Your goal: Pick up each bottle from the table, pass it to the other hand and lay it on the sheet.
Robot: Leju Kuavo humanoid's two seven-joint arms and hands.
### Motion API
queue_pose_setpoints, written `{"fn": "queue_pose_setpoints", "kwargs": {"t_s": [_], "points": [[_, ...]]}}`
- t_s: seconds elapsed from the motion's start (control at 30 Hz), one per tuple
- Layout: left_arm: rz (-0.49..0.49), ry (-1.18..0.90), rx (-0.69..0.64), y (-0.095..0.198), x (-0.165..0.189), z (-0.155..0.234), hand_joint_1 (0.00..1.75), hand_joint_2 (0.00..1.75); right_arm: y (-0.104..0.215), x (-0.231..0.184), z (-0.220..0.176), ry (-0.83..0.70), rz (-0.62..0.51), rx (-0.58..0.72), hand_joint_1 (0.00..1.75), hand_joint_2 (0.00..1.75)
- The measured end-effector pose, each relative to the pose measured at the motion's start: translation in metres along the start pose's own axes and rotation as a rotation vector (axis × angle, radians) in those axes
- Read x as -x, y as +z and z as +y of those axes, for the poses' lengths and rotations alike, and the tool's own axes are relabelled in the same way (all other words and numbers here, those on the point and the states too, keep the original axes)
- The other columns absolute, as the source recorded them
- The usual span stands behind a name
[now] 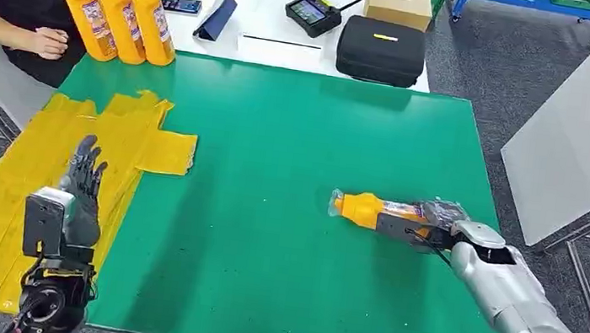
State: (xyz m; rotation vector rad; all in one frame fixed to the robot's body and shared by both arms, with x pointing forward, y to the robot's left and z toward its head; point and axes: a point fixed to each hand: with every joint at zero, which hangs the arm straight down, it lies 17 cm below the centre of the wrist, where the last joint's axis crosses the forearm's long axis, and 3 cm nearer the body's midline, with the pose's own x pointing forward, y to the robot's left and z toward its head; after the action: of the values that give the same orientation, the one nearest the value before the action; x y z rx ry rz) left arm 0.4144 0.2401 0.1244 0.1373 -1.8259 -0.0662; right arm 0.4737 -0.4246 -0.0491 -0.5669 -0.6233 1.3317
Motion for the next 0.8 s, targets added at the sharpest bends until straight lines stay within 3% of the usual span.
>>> {"fn": "queue_pose_setpoints", "kwargs": {"t_s": [0.1,0.13,0.27,0.37,0.6,0.8], "points": [[0.043,0.173,0.074,0.014,0.002,-0.015,0.0,0.0,0.003,-0.045,-0.008,-0.229,-0.195,0.006,1.75,1.75],[0.049,0.203,0.088,0.02,0.003,-0.018,0.0,1.75,0.006,-0.062,-0.013,-0.311,-0.264,0.006,1.75,1.75],[0.056,0.298,0.139,0.038,-0.004,-0.03,0.0,1.75,0.023,-0.149,-0.023,-0.566,-0.515,0.009,1.75,1.75],[0.056,0.323,0.183,0.044,-0.009,-0.043,0.0,1.75,0.041,-0.201,-0.03,-0.709,-0.625,0.052,1.75,1.75],[0.044,0.329,0.235,0.049,-0.017,-0.065,0.0,1.75,0.081,-0.261,-0.021,-0.736,-0.767,0.093,1.75,1.75],[-0.022,0.276,0.276,0.036,-0.037,-0.087,0.0,1.75,0.099,-0.326,-0.004,-0.789,-0.806,0.081,1.75,1.75]]}}
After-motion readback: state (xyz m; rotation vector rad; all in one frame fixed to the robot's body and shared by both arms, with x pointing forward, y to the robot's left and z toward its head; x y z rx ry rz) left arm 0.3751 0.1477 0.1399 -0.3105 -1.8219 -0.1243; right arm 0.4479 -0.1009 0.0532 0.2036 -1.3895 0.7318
